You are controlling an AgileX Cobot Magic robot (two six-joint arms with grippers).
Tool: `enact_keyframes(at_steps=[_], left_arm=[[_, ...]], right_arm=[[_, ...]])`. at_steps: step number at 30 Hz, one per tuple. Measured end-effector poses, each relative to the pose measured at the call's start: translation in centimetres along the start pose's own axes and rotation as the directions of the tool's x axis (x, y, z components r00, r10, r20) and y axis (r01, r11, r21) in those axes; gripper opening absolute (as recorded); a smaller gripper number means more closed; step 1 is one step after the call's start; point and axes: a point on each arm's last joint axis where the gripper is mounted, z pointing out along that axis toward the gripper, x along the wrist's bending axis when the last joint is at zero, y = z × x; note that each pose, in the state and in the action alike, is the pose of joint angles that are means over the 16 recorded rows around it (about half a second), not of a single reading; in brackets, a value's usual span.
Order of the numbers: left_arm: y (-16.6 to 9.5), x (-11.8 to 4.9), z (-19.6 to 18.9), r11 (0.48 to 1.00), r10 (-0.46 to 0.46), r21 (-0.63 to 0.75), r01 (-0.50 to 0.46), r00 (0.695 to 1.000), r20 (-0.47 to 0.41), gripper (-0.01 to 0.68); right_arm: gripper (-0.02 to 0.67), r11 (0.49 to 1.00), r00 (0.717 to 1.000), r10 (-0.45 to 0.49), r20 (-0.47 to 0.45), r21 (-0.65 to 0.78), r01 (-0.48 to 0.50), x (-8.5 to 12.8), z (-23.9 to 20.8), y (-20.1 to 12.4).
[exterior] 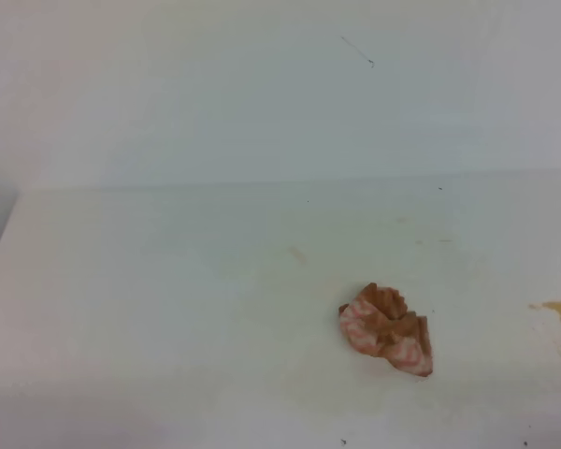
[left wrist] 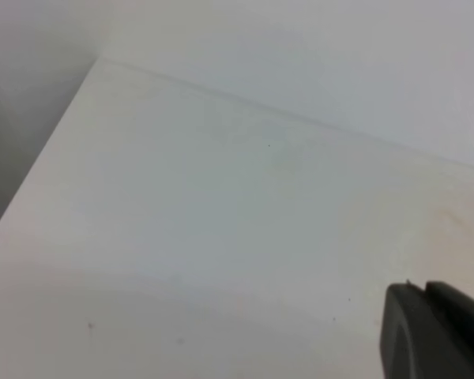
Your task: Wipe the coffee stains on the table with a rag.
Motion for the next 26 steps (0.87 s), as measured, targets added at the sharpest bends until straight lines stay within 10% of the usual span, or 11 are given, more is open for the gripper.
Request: enact_keyframes(at_steps=[26], left_arm=[[0.00, 0.00, 0.00, 1.000, 0.000, 0.000, 0.000, 1.000, 0.000, -0.005]], right_arm=[[-0.003, 1.000, 1.000, 0.006, 0.024, 0.006, -0.006, -0.13, 0.03, -0.03]])
